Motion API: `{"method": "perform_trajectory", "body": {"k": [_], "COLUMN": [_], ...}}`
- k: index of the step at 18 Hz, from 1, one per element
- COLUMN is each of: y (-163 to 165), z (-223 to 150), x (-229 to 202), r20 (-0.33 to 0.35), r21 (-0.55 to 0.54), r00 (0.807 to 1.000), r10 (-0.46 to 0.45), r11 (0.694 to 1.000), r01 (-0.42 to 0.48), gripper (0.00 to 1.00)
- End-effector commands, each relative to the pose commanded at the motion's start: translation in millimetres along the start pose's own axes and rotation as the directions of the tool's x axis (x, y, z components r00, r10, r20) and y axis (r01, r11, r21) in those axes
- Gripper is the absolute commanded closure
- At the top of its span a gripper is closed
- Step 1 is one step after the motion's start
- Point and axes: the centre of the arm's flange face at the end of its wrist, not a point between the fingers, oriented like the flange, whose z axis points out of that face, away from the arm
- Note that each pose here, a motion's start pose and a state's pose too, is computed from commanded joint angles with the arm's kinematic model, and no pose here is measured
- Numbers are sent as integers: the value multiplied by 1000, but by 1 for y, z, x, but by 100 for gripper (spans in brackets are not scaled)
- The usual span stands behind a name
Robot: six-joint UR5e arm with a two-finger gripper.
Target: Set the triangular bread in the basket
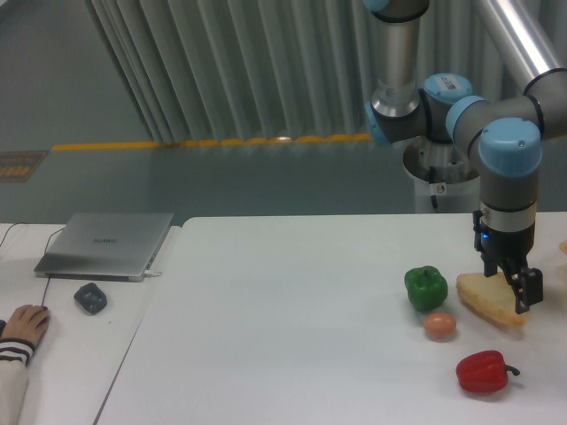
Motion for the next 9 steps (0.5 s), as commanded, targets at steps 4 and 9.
{"method": "perform_trajectory", "body": {"k": [4,9], "y": [4,20], "z": [12,23], "x": [0,-7], "r20": [2,8], "r21": [-57,-191], "r00": [1000,1000], "r10": [5,6], "r11": [998,982], "r01": [-5,-5], "gripper": [0,0]}}
